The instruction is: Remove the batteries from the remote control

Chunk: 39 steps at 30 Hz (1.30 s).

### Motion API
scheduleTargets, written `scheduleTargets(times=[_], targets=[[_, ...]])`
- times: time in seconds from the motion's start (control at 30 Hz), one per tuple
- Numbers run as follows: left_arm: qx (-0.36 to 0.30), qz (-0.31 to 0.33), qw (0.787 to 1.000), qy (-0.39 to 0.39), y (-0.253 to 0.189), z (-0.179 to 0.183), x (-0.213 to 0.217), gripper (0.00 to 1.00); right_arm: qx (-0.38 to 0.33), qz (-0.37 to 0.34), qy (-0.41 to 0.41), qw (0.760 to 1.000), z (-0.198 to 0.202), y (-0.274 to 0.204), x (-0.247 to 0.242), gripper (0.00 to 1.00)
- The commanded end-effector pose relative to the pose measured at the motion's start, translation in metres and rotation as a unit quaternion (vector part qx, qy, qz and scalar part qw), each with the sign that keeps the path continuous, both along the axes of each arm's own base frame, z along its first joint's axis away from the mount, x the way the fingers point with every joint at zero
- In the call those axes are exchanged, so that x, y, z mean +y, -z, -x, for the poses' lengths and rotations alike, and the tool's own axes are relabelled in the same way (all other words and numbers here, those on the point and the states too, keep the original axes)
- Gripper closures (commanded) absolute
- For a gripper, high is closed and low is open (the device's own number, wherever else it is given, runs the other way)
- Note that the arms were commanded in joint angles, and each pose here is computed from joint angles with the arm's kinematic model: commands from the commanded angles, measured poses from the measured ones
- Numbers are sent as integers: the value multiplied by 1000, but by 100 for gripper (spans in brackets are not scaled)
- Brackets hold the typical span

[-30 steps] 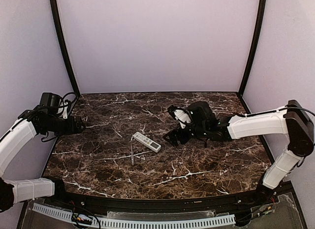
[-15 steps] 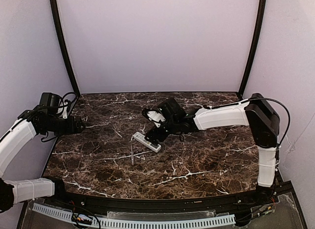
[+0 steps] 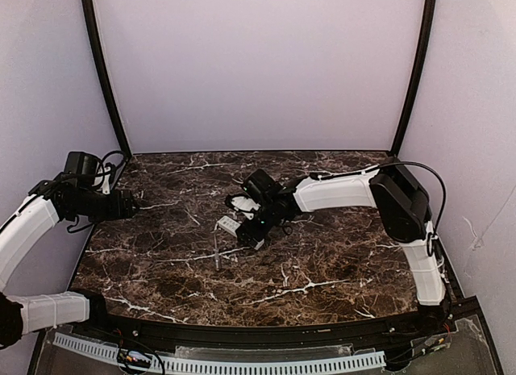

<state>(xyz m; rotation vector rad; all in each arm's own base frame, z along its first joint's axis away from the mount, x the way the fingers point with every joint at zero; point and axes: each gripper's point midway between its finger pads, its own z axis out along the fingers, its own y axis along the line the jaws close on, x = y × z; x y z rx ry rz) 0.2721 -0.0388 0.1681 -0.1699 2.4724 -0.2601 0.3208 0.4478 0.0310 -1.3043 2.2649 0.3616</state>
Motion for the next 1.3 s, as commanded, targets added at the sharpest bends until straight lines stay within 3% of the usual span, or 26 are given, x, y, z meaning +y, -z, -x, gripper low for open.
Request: scheduleTargets(times=[0.0,0.4,0.93,1.27], targets=[[4,2,1000,-4,3,4,1,15,-3,10,-6,1000,-2,2,8,18],[5,2,1000,-5,4,4,1,15,5,24,-4,1000,-12,20,21,24],[7,1,1000,-6,5,4,1,16,32,19,2,999,-16,27,28,64],[-11,-4,1000,0,-3,4,2,12,8,-34,23,999,-32,-24,31,81]])
